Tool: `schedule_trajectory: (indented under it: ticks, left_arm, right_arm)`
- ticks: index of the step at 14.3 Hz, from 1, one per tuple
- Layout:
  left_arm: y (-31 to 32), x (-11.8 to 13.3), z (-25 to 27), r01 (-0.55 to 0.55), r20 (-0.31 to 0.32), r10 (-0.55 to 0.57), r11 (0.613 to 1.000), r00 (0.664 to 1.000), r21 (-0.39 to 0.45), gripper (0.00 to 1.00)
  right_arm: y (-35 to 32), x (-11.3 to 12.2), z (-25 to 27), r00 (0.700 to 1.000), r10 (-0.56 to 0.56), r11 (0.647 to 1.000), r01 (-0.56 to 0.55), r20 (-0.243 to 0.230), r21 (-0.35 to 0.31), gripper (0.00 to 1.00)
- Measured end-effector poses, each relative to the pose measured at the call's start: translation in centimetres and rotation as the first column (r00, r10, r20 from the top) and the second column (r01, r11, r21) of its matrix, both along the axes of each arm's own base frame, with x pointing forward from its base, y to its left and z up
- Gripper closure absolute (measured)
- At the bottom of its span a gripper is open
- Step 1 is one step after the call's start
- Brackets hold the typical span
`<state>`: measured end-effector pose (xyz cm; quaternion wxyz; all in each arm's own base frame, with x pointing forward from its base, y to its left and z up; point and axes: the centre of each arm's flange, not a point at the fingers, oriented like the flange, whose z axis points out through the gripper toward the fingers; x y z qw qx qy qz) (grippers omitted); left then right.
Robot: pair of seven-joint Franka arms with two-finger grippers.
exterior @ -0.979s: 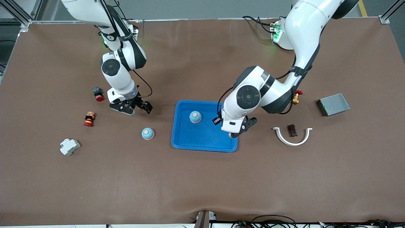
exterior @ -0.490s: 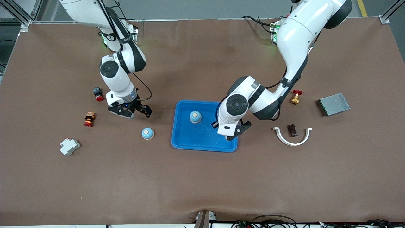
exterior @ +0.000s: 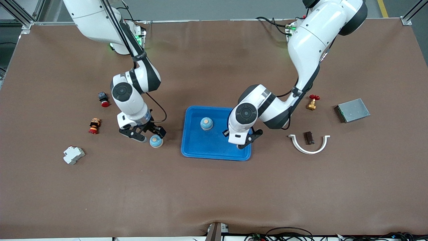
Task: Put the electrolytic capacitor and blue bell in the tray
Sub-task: 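Move the capacitor over the tray with the left gripper while the right reaches the bell, then release the capacitor into the tray while the right gripper grasps the second bell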
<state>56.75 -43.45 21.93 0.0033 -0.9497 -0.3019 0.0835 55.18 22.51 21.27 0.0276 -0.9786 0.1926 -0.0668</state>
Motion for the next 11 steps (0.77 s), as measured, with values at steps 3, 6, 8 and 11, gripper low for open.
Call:
schedule_trajectory:
  ticks: [3,6,8,11]
  left_arm:
    - [0.0,-0.3,-1.4,0.012,-0.003,-0.012,1.0,1.0,0.02,0.66]
    - [0.0,-0.4,-2.3,0.008,-0.008,-0.008,1.0,1.0,0.025,0.66]
    - [0.1,-0.4,-2.5,0.007,-0.01,-0.007,1.0,1.0,0.028,0.66]
    - [0.1,-0.4,-2.6,0.007,-0.011,-0.007,1.0,1.0,0.03,0.66]
  right_arm:
    - [0.1,0.3,-1.7,1.0,0.001,1.0,-0.001,-0.005,-0.008,0.0]
    - [0.1,0.5,-2.1,1.0,0.002,1.0,-0.002,-0.001,-0.009,0.0]
    - [0.2,0.6,-2.0,1.0,0.002,1.0,-0.002,0.002,-0.008,0.0]
    - [0.3,0.9,-2.0,1.0,0.002,1.0,-0.002,0.006,-0.007,0.0]
